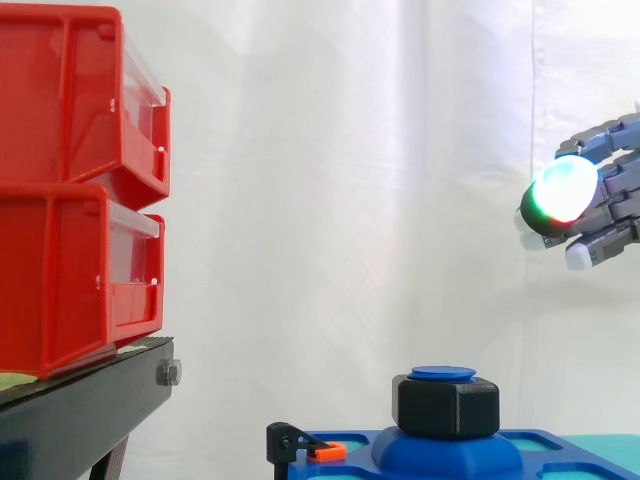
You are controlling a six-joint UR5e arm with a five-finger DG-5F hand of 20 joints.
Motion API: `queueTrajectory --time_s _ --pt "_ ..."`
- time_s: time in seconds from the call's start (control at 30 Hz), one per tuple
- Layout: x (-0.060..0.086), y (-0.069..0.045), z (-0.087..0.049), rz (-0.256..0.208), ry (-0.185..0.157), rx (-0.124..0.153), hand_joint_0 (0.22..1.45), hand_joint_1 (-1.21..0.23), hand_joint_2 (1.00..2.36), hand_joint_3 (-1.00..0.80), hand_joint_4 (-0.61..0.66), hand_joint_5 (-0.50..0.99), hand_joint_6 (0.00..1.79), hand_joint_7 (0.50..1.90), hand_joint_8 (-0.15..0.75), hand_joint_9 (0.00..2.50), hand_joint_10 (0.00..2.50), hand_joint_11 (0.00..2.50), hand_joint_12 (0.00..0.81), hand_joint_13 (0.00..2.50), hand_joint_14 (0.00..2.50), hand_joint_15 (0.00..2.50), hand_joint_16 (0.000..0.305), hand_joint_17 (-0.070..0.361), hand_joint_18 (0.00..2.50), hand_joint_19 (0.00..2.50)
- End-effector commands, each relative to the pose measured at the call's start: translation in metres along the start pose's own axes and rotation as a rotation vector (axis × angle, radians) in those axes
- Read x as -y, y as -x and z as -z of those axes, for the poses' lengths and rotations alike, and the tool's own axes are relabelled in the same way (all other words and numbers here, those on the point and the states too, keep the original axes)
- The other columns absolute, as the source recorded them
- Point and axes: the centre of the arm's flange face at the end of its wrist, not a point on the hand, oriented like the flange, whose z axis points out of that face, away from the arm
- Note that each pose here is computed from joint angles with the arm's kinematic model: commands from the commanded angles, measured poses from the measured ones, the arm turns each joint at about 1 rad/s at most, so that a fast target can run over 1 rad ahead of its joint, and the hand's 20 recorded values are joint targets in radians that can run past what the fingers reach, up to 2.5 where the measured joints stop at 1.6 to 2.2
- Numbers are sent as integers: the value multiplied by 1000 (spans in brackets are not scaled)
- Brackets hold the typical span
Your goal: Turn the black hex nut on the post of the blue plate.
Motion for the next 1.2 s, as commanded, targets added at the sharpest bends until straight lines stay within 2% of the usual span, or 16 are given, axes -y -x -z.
queueTrajectory --time_s 0.0,0.1,0.23,0.27,0.5,0.6,1.17 --pt "1 0 0 1 -2 -1 448 -512 1000 -500 197 -245 503 783 236 238 0 0 347 83 0 0 55 123 57 287" --pt "0 0 0 1 -1 -1 447 -518 1000 -500 179 -239 503 779 229 296 0 0 333 132 0 0 56 125 103 292" --pt "0 0 0 1 -1 1 447 -487 1000 -500 174 -239 503 769 235 263 0 0 355 68 0 0 59 132 0 248" --pt "1 0 0 1 -3 0 446 -461 1000 -500 163 -250 503 778 227 189 0 0 358 6 0 0 58 132 0 262" --pt "-1 0 0 1 1 0 446 -381 1000 -500 135 -267 502 738 203 4 0 0 367 0 0 0 57 129 0 204" --pt "0 0 0 1 -1 1 444 -362 1000 -500 127 -274 502 716 203 0 0 0 375 0 0 0 59 133 0 114" --pt "0 0 0 1 -1 -1 443 -345 1000 -500 79 -274 502 680 179 0 0 0 368 0 0 0 58 131 0 124"
